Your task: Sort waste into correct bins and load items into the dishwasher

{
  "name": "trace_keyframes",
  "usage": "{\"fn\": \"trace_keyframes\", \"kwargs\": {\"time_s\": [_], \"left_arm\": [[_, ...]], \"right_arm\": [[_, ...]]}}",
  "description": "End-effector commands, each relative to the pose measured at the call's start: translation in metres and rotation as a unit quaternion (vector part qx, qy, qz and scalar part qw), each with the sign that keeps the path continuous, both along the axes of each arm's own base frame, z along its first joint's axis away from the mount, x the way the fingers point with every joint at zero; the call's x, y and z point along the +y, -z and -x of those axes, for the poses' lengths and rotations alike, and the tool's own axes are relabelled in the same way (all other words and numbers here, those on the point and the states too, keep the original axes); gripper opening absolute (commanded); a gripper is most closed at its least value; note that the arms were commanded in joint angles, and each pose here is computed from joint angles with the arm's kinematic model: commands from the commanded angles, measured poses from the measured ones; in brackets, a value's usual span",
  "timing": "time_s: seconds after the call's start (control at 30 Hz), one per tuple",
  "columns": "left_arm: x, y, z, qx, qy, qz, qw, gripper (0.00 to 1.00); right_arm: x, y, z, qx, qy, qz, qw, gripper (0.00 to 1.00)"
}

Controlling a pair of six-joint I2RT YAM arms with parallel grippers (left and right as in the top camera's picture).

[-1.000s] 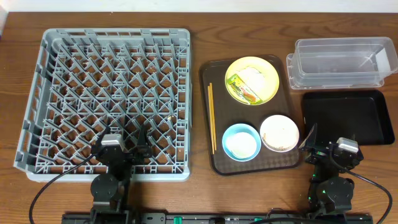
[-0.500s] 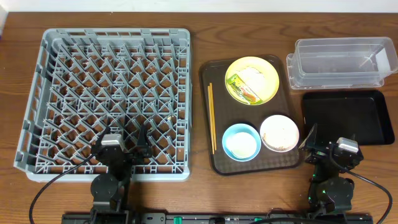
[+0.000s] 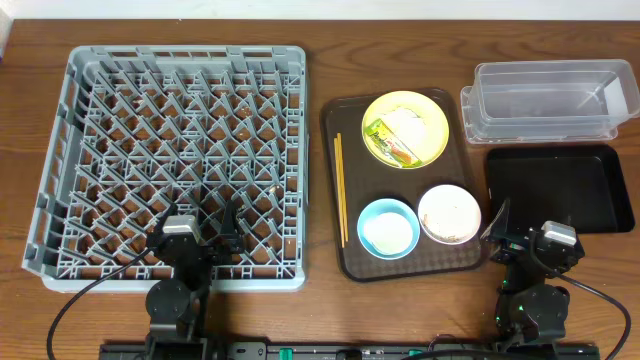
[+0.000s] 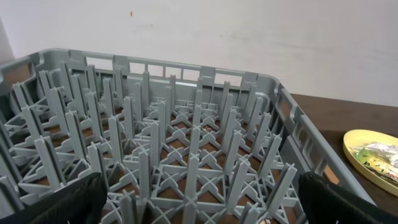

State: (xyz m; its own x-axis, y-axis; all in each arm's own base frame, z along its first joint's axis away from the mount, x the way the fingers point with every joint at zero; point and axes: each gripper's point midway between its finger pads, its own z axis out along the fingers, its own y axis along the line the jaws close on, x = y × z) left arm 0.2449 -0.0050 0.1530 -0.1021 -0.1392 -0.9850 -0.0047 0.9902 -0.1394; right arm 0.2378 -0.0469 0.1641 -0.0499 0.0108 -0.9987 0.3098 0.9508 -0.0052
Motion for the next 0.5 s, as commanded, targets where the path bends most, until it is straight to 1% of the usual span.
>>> {"fn": "trace_keyframes", "kwargs": {"time_s": [0.0,0.47], "left_arm": [[0.0078,0.0184,0.0011,0.031,-0.020,-0.011,0.999,0.98],[0.0078,0.0184,0.0011,0.031,-0.020,-0.011,0.999,0.98]], "right_arm": [[0.0032,0.0006,-0.0004,0.002,-0.008,-0.008,1.000,0.99],[0.0041,0.0006,-0.0007,0.001,-0.010,-0.008,1.000,0.99]]}}
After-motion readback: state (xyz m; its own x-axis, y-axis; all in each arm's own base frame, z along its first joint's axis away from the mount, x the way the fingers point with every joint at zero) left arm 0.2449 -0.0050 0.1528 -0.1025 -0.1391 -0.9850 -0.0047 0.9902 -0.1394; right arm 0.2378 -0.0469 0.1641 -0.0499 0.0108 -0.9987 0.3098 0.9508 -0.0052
